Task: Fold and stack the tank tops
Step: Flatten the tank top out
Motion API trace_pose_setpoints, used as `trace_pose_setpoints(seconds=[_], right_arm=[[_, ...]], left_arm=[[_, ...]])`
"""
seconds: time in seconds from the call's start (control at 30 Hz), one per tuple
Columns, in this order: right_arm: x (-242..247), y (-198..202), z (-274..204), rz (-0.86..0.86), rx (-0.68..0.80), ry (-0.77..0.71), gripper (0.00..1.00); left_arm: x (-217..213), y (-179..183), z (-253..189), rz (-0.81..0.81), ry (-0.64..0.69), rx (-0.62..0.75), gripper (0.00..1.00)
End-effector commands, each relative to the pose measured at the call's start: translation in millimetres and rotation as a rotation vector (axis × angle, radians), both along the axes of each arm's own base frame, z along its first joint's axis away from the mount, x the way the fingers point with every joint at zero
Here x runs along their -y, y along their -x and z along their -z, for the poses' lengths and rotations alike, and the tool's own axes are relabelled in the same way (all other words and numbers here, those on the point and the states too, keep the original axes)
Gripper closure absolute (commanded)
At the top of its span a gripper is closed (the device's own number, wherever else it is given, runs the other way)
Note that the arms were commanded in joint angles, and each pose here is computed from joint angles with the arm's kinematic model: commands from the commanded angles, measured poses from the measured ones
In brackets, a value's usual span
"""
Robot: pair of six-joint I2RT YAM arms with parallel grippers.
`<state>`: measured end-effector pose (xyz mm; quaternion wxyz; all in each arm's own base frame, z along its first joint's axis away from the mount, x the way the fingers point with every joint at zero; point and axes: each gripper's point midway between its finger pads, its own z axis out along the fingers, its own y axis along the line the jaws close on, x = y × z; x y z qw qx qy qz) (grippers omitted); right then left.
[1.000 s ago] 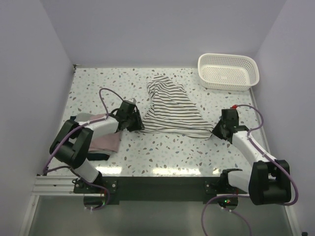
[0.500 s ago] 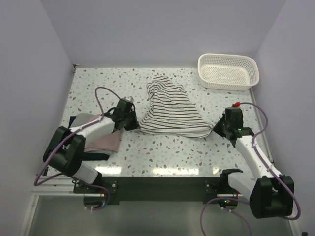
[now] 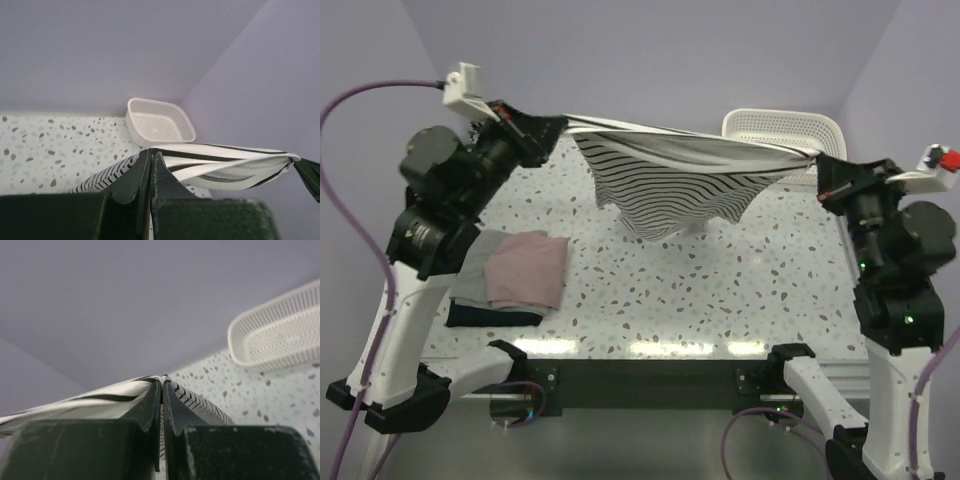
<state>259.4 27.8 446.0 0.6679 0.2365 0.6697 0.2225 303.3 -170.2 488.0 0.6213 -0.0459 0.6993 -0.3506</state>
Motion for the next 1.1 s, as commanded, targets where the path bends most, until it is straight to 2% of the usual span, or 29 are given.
trace_pose_setpoints(seconds=[0.0, 0.07, 0.13, 0.2, 0.3, 0.43, 0.47, 0.57, 0.63, 0.7, 0.73, 0.8, 0.83, 0.87, 0.9, 0.93, 0.97, 1.07], right_arm=[[9, 45, -79, 0.033, 0.196, 0.004, 1.0], [8, 66, -118, 0.017, 0.295, 0.008, 1.0], [3, 77, -141, -0.01, 0.345, 0.01, 1.0], [0, 80, -148, -0.029, 0.359, 0.013, 1.0], [-4, 68, -144, -0.045, 0.34, 0.023, 1.0], [-12, 18, -111, -0.075, 0.256, 0.017, 1.0], [-21, 6, -103, -0.125, 0.237, 0.018, 1.0], [-39, -54, -67, -0.204, 0.155, 0.005, 1.0], [-45, -83, -62, -0.228, 0.175, -0.001, 1.0], [-51, -121, -47, -0.249, 0.149, -0.006, 1.0], [-53, -130, -53, -0.256, 0.163, -0.008, 1.0], [-58, -150, -56, -0.275, 0.178, -0.011, 1.0], [-60, -166, -63, -0.285, 0.194, -0.019, 1.0], [-62, -173, -69, -0.292, 0.206, -0.022, 1.0], [-63, -172, -93, -0.301, 0.252, -0.025, 1.0], [-64, -188, -87, -0.301, 0.231, -0.028, 1.0], [-65, -191, -93, -0.303, 0.237, -0.028, 1.0], [-64, -197, -106, -0.298, 0.247, -0.024, 1.0]], left_arm=[[-21, 48, -79, 0.015, 0.051, 0.175, 1.0], [-33, 70, -121, 0.005, 0.102, 0.275, 1.0], [-35, 73, -134, 0.004, 0.113, 0.295, 1.0], [-37, 78, -148, 0.003, 0.129, 0.315, 1.0], [-28, 63, -136, 0.015, 0.14, 0.276, 1.0], [-15, 27, -96, -0.006, 0.114, 0.183, 1.0], [-18, 14, -87, -0.053, 0.103, 0.166, 1.0], [-9, -33, -46, -0.087, 0.041, 0.099, 1.0], [-4, -70, -32, -0.09, 0.024, 0.099, 1.0], [9, -89, -36, -0.015, 0.024, 0.143, 1.0], [13, -115, -20, 0.011, 0.008, 0.115, 1.0], [13, -127, -49, 0.034, 0.027, 0.188, 1.0], [14, -151, -39, 0.033, 0.018, 0.166, 1.0], [12, -143, -83, 0.049, 0.034, 0.261, 1.0], [13, -145, -91, 0.061, 0.03, 0.275, 1.0], [16, -162, -85, 0.067, 0.023, 0.261, 1.0], [13, -147, -122, 0.075, 0.037, 0.348, 1.0], [9, -151, -120, 0.082, 0.037, 0.341, 1.0]])
